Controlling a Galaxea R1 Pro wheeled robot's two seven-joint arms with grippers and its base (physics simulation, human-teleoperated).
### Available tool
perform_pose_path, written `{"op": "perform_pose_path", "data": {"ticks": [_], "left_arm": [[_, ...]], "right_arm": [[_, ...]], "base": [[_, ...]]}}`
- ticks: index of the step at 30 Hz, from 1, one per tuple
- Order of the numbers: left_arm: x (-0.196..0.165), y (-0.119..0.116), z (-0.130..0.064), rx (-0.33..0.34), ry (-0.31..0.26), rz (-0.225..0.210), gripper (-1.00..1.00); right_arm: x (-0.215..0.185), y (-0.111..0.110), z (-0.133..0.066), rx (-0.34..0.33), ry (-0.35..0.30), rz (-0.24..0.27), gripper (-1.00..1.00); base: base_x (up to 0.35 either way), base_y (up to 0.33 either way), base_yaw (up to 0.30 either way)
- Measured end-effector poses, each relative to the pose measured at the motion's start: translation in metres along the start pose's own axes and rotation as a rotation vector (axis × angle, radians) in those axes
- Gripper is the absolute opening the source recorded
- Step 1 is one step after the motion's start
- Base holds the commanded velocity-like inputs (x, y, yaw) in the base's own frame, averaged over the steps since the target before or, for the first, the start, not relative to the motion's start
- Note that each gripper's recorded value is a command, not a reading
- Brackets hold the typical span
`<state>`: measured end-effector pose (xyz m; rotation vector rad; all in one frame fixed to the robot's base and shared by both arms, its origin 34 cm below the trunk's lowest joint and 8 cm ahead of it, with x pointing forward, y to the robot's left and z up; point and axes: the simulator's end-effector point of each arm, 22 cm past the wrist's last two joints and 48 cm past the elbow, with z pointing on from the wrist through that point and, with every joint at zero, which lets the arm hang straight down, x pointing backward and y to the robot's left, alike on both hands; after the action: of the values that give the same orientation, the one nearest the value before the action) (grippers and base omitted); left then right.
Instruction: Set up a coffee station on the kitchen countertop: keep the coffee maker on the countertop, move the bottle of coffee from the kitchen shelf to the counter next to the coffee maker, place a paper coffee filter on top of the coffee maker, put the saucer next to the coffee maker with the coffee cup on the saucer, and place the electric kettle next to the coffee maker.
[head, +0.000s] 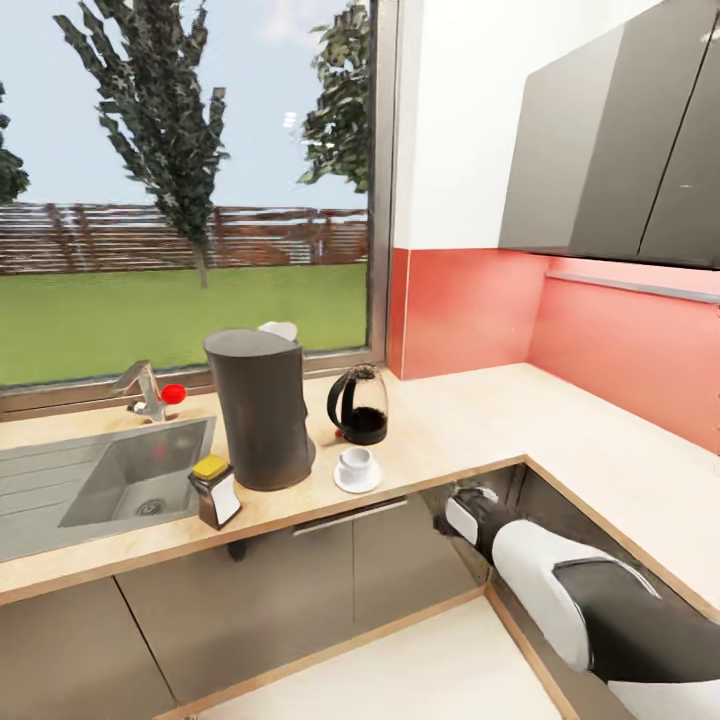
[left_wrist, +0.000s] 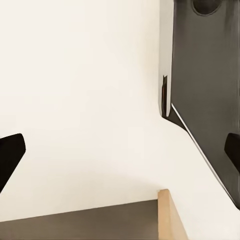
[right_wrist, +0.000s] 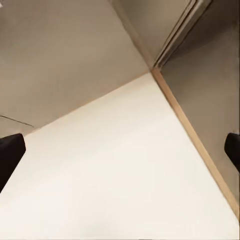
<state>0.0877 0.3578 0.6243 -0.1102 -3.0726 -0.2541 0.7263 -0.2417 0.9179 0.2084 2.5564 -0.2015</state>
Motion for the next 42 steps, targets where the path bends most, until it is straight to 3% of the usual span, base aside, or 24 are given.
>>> {"op": "perform_pose_path", "data": {"ticks": [6,10,12,14,16,19,22,27,31,38,42], "left_arm": [[-0.003,0.001,0.000,-0.002,-0.005,-0.002,1.00],[-0.006,0.000,0.000,-0.002,-0.013,-0.003,1.00],[-0.008,0.001,0.000,-0.002,-0.017,-0.004,1.00],[-0.013,-0.003,0.000,0.002,-0.028,-0.006,1.00],[-0.023,-0.011,-0.001,0.013,-0.064,-0.009,1.00],[-0.031,-0.015,-0.002,0.017,-0.098,-0.013,1.00],[-0.034,-0.016,-0.002,0.018,-0.110,-0.016,1.00],[-0.036,-0.017,-0.002,0.020,-0.120,-0.019,1.00],[-0.051,-0.030,-0.006,0.036,-0.187,-0.021,1.00],[-0.053,-0.036,-0.006,0.043,-0.197,-0.029,1.00],[-0.052,-0.042,-0.007,0.050,-0.193,-0.058,1.00]], "right_arm": [[0.094,-0.014,0.036,0.042,-0.051,-0.031,1.00],[0.158,-0.020,0.048,0.054,-0.075,-0.126,1.00],[0.208,-0.016,0.052,0.021,-0.045,-0.168,1.00],[0.286,-0.006,0.052,-0.067,0.041,-0.200,1.00],[0.327,-0.010,0.049,-0.095,0.096,-0.210,1.00],[0.354,-0.008,0.046,-0.131,0.138,-0.214,1.00],[0.402,-0.005,0.037,-0.223,0.210,-0.211,1.00],[0.424,-0.016,0.034,-0.230,0.243,-0.215,1.00],[0.428,-0.018,0.034,-0.233,0.250,-0.220,1.00],[0.430,-0.019,0.034,-0.230,0.254,-0.226,1.00],[0.431,-0.020,0.034,-0.230,0.257,-0.239,1.00]], "base": [[-0.057,0.000,0.000],[-0.002,0.000,0.000],[0.000,0.000,0.000],[0.000,0.000,0.000],[0.000,0.000,0.000],[0.000,0.000,0.000],[0.000,0.000,0.000],[0.000,0.000,0.018],[0.000,0.000,0.156],[0.000,0.000,0.251],[0.000,0.000,0.271]]}}
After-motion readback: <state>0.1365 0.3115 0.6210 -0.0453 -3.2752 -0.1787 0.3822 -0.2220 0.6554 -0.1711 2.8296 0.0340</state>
